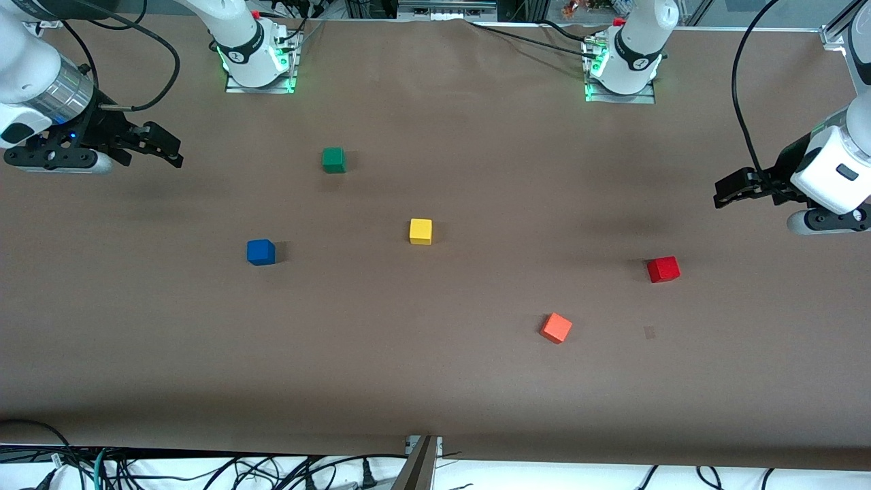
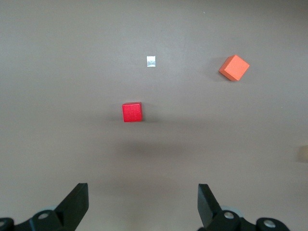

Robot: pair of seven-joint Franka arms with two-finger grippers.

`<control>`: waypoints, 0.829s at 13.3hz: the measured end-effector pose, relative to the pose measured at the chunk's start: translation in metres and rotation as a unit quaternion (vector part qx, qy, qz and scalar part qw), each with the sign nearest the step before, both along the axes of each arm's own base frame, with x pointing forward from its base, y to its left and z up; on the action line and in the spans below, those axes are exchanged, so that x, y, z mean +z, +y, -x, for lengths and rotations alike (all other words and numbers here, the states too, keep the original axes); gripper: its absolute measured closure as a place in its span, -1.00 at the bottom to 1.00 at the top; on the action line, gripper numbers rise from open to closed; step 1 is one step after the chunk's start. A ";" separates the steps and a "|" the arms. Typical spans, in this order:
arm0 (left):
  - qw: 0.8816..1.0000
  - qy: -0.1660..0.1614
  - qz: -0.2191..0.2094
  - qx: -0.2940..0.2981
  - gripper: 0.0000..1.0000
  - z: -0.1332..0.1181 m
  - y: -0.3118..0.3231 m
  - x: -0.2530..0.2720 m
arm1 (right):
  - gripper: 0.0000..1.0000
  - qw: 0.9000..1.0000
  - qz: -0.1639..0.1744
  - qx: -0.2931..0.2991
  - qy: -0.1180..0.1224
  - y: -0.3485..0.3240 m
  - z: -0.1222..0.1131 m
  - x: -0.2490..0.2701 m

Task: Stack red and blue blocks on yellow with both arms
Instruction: 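Move the left gripper toward the red cube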

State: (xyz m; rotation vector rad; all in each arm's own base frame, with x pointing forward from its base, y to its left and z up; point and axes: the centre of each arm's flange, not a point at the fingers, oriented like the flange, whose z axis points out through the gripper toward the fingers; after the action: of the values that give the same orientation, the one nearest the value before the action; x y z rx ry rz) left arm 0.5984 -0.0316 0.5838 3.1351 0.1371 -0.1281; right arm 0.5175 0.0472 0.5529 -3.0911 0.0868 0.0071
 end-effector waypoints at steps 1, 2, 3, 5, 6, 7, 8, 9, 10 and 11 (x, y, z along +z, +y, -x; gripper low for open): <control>1.000 0.000 0.000 0.000 -1.00 0.000 0.000 0.000 | -1.00 1.000 0.000 0.000 0.000 0.000 0.000 0.000; 1.000 0.000 0.000 0.000 -1.00 0.000 0.000 0.000 | -1.00 1.000 0.000 0.000 0.000 0.000 0.000 0.000; 1.000 0.000 0.000 0.000 -1.00 0.000 0.000 0.000 | -1.00 1.000 0.000 0.000 0.000 0.000 0.000 0.000; 1.000 0.000 0.000 0.000 -1.00 0.000 0.000 0.000 | -1.00 1.000 0.000 0.000 0.000 0.000 0.000 0.000; 1.000 0.001 0.000 0.000 -1.00 0.000 0.000 -0.001 | -1.00 1.000 0.000 0.000 0.000 0.000 0.000 0.000; 1.000 0.002 0.000 0.000 -1.00 -0.001 0.000 -0.002 | -1.00 1.000 0.000 0.000 0.000 0.000 0.000 0.000; 1.000 0.005 0.000 0.000 -1.00 -0.002 0.000 -0.006 | -1.00 1.000 0.000 0.000 0.000 0.000 0.000 0.000; 1.000 0.008 0.000 0.000 -1.00 -0.004 0.000 -0.010 | -1.00 1.000 0.000 0.000 0.000 0.000 0.000 0.000; 1.000 0.014 0.000 0.001 -1.00 -0.007 0.001 -0.016 | -1.00 1.000 0.000 0.000 0.000 0.000 0.000 0.000; 1.000 0.020 0.000 0.003 -1.00 -0.010 0.003 -0.025 | -1.00 1.000 0.000 0.000 0.000 0.000 0.000 0.000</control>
State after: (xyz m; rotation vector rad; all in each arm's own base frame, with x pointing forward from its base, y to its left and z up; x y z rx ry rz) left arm 0.6084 -0.0285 0.5591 3.1331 0.1452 -0.1924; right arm 0.5175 0.0472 0.5529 -3.0911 0.0874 0.0070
